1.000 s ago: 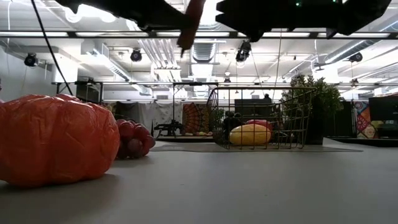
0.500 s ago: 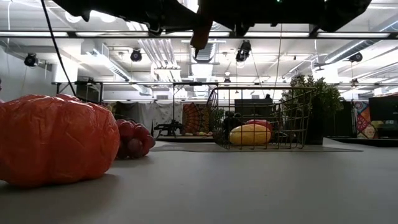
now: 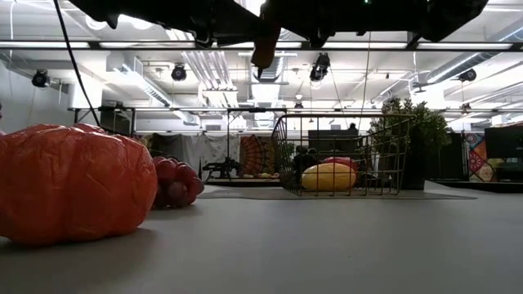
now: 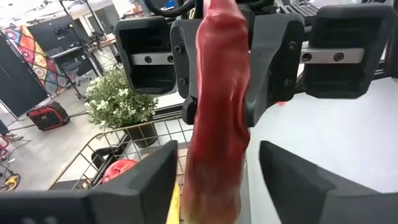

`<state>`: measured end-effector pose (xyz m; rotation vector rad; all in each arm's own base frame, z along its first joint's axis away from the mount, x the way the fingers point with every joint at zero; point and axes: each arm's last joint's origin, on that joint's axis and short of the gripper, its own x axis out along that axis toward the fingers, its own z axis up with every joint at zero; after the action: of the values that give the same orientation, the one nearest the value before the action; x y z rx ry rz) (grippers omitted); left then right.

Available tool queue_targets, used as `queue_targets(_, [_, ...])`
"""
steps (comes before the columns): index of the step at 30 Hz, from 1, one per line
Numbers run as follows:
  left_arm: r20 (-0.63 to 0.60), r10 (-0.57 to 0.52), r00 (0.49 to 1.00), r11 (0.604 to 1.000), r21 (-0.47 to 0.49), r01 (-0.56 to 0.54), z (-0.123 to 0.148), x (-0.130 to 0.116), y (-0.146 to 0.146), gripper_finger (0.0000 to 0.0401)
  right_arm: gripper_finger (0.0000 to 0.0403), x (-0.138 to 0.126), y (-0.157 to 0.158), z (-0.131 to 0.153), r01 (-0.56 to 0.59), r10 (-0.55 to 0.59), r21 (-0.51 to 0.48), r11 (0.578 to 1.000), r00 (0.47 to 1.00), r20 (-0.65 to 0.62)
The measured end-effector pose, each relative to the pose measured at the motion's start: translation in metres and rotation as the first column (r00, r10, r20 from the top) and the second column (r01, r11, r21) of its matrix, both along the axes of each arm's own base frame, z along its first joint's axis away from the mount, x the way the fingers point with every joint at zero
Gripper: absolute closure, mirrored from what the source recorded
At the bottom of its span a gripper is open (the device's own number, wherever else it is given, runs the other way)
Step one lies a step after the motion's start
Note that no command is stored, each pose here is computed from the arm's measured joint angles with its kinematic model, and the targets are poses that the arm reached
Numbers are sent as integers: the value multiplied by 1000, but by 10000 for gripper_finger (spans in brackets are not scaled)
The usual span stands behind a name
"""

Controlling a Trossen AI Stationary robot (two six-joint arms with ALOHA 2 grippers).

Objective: Build produce basket
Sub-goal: Put the chili pepper into the wire basket

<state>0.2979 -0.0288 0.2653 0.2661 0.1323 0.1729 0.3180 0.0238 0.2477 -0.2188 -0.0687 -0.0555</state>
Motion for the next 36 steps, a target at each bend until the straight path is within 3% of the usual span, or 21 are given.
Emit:
queue_targets(5, [-48,-1,999,1000,13,2,0,-5,0,158,335,-7,-2,7,54,-52,62,997,998,-35])
queue_targets(10, [-71,8,997,999,46,-5,1,-8,1,155,335,-21,-8,13,221,-207,105,970,969,-132])
queue_targets(13, [-67,29,997,997,72,-25,3,-9,2,155,335,-32,-14,17,394,-373,121,911,913,-166])
queue_targets(17, [-59,55,997,995,91,-50,5,-11,4,154,335,-41,-30,16,600,-571,118,792,794,-209])
queue_targets(25, [-44,60,997,996,65,-57,7,-11,4,154,335,-37,-85,-14,772,-703,186,607,632,-327])
queue_targets(30, [-42,61,997,997,51,-58,7,-11,4,154,334,-30,-113,-41,812,-714,235,535,583,-389])
queue_targets(36, [-41,69,997,997,38,-67,14,-20,5,154,329,-18,-122,-56,824,-708,244,511,564,-425])
